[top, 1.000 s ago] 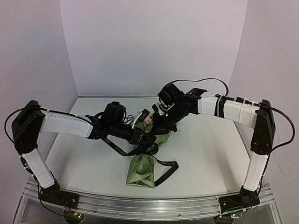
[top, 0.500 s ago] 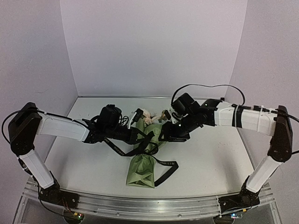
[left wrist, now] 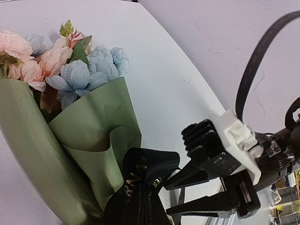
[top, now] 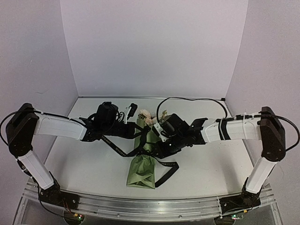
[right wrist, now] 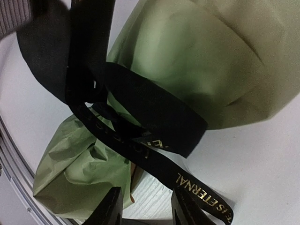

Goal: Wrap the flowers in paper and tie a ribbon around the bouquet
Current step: Cross the half-tied ribbon over the folded bouquet.

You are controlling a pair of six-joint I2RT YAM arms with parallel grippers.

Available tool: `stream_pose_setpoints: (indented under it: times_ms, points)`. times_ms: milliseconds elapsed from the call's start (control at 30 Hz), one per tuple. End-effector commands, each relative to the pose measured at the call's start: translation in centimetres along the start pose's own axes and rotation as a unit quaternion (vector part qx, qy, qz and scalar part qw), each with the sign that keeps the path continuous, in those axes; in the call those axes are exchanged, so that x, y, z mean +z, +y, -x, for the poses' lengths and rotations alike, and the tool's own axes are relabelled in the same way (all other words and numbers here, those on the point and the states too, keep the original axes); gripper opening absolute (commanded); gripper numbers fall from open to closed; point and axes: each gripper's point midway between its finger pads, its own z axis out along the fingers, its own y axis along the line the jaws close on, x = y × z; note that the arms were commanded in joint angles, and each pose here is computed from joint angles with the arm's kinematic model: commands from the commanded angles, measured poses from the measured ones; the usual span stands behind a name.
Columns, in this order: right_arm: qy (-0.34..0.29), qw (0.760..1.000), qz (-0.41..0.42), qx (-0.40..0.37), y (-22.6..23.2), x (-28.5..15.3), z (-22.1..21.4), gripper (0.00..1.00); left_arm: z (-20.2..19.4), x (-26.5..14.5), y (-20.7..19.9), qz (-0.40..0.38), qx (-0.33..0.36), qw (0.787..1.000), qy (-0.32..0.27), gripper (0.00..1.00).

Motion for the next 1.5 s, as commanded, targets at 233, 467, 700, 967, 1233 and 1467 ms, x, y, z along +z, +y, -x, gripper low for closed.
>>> stream_pose_setpoints:
  times_ms: [233, 467, 700, 967, 1233, 1467]
  points:
    - [-0.028, 0.999, 0.004, -0.039, 1.8, 2.3, 2.6, 0.35, 3.3, -1.1, -0.8, -0.011, -0.003, 1.0, -0.029, 0.0]
    - [-0.019, 0.999, -0.002, -0.031, 1.4, 2.8, 2.0, 0.24, 3.5, -1.4, -0.7, -0.011, -0.004, 0.999, -0.03, 0.0]
    - [-0.007, 1.0, -0.001, -0.025, 1.3, 3.0, 1.2, 0.22, 3.9, -1.8, -0.7, -0.013, -0.006, 0.999, -0.035, 0.0]
    - [-0.013, 1.0, -0.009, -0.016, 0.9, 2.4, 1.0, 0.03, 4.2, -2.3, -0.5, -0.016, -0.015, 0.999, -0.038, 0.0]
    - [-0.025, 1.0, -0.014, 0.001, 0.7, -0.5, 1.0, 0.0, 4.0, -2.8, 0.0, -0.014, -0.032, 0.999, -0.04, 0.0]
    - [0.004, 0.998, 0.006, 0.061, 1.5, -1.6, 0.2, 0.0, 3.0, -3.6, 0.0, -0.014, -0.043, 0.999, -0.03, 0.0]
